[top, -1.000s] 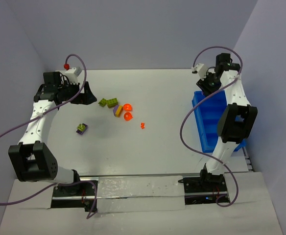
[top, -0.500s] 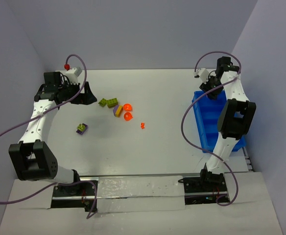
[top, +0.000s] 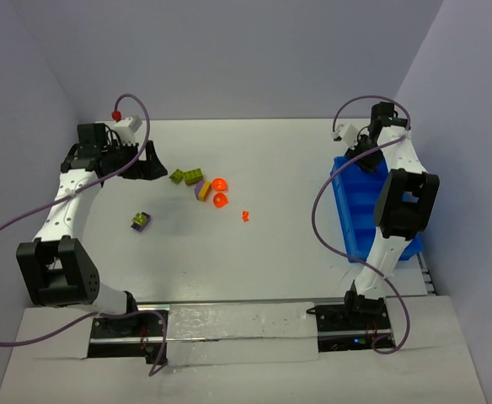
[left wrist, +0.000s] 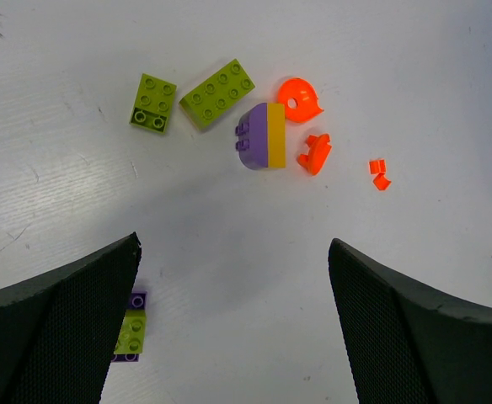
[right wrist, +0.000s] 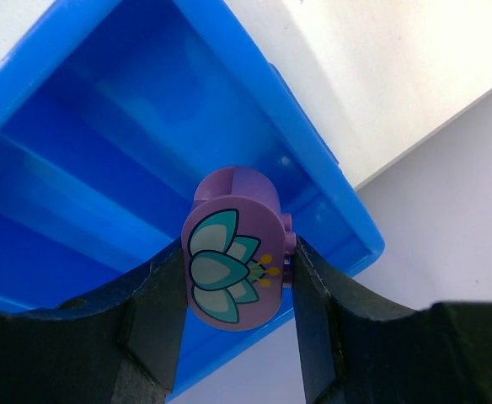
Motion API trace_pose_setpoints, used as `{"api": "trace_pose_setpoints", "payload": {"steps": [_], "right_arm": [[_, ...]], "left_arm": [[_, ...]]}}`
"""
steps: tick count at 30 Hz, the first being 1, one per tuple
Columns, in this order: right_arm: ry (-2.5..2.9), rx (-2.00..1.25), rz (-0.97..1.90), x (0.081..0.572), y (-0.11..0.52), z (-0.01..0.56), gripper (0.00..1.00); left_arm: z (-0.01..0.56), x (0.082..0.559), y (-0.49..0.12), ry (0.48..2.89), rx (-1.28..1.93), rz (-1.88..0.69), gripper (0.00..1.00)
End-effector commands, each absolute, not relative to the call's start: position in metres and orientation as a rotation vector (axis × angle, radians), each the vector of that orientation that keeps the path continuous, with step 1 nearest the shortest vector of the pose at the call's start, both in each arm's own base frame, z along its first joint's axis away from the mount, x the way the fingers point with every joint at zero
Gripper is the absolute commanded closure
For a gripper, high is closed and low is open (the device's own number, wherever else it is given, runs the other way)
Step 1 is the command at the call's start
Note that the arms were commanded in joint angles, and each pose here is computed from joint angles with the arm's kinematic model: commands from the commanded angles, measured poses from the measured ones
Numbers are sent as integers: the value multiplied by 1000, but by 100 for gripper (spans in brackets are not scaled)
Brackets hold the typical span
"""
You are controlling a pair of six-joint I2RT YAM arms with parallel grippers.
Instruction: Sort the legos into containers by color
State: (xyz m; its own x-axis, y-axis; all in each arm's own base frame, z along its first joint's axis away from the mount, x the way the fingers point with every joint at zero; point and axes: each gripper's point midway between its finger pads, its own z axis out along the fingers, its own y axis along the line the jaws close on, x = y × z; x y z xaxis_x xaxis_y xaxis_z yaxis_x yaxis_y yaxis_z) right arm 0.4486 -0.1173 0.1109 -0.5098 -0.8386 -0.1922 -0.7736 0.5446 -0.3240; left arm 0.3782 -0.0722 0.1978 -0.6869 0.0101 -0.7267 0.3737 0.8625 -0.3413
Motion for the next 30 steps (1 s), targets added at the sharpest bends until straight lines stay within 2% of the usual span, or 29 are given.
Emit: {"api": "trace_pose_setpoints", "payload": {"steps": [1, 5, 11, 15, 16, 18, 19, 22, 30], "right_arm": [[2433, -1351, -331, 457, -123, 110, 44], [2427, -1357, -349, 456, -125, 110, 35], [2400, -1349, -377, 459, -125, 119, 29], [2363, -1280, -276, 454, -106, 148, 27], [2317, -1240, -253, 454, -95, 169, 22], [2244, -1162, -183, 450, -71, 199, 2], [2209, -1129, -148, 448, -55, 213, 0], [2144, -1057, -28, 441, -12, 236, 0], [2065, -876, 370, 407, 98, 266, 0]], "left_arm": [[221, 388, -72, 2196, 286, -592, 1], [223, 388, -69, 2194, 281, -568, 1], [224, 385, -66, 2194, 280, -537, 1], [219, 377, -59, 2217, 276, -485, 1], [216, 374, -53, 2229, 269, -446, 1], [204, 365, -40, 2270, 276, -347, 1], [196, 359, -33, 2306, 273, -301, 1], [175, 344, -16, 2388, 293, -187, 2], [130, 306, 10, 2582, 302, -20, 14]]}}
